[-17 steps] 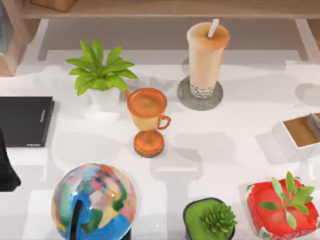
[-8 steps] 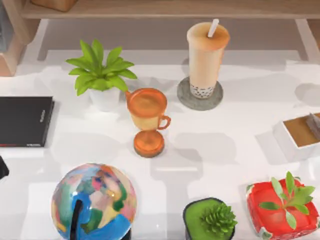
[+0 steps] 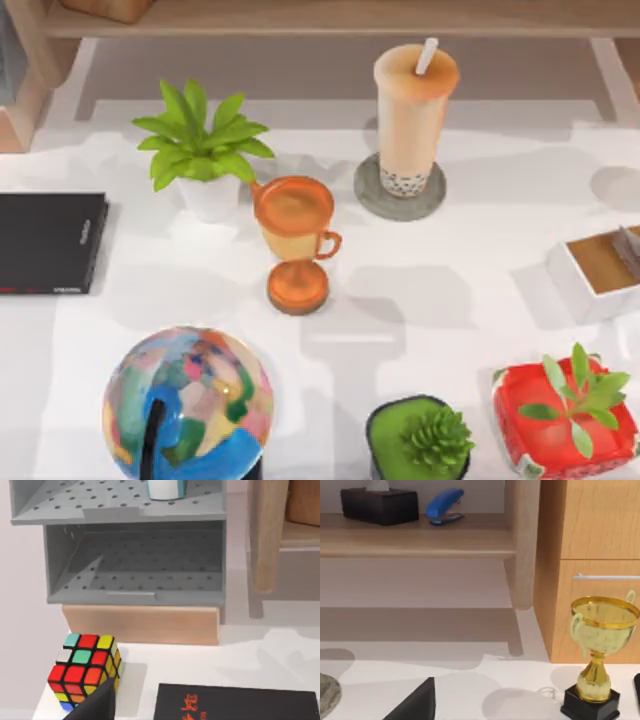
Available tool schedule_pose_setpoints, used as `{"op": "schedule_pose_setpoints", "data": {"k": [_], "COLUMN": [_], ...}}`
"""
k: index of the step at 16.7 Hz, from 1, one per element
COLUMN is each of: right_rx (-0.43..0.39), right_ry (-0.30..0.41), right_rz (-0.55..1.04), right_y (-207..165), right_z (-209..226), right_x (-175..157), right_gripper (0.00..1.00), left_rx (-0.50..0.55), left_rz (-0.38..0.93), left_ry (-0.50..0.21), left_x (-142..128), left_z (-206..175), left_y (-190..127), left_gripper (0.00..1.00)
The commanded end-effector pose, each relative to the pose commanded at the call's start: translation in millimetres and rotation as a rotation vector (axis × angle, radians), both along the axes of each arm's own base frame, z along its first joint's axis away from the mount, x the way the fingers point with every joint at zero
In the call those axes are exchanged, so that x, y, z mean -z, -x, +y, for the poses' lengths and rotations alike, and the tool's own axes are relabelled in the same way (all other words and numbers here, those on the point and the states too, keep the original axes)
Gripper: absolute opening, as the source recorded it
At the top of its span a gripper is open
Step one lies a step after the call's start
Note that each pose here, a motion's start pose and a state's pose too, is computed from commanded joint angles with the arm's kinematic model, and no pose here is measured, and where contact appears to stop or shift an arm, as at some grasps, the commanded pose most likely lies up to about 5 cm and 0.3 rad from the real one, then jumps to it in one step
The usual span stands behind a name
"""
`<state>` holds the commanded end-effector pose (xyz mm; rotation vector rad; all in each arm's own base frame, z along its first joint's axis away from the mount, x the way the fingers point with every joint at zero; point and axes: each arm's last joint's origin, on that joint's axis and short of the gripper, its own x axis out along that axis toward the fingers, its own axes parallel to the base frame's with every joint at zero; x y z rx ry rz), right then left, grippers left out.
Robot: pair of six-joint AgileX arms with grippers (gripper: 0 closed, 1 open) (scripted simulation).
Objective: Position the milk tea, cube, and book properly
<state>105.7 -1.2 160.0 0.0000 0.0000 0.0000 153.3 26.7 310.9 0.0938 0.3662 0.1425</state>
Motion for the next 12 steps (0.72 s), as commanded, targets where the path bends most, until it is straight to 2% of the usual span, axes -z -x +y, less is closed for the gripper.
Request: {"op": "schedule_pose_setpoints", "data": {"k": [3,6,9,12], "right_rx": [0.0,0.0,0.0,0.0], "right_ry": [0.0,0.0,0.0,0.0], "right_rz": [0.0,0.0,0.0,0.0], "right_y": [0.0,0.0,0.0,0.0], "right_z": [0.0,0.0,0.0,0.0], "right_x": [0.0,0.0,0.0,0.0], "right_gripper": [1.0,1.0,1.0,1.0], "left_rx": [-0.024,-0.035,-0.035,-0.024], "left_rz": [0.173,0.357,0.539,0.709], "left_ry": [-0.012,-0.01,0.008,0.038], "left_x": [-39.2,-61.3,-61.1,-39.1], "left_z": [19.7,48.1,83.6,121.7], "left_y": [-46.5,-104.7,-165.4,-218.6], "left_gripper": [1.0,1.0,1.0,1.0]}}
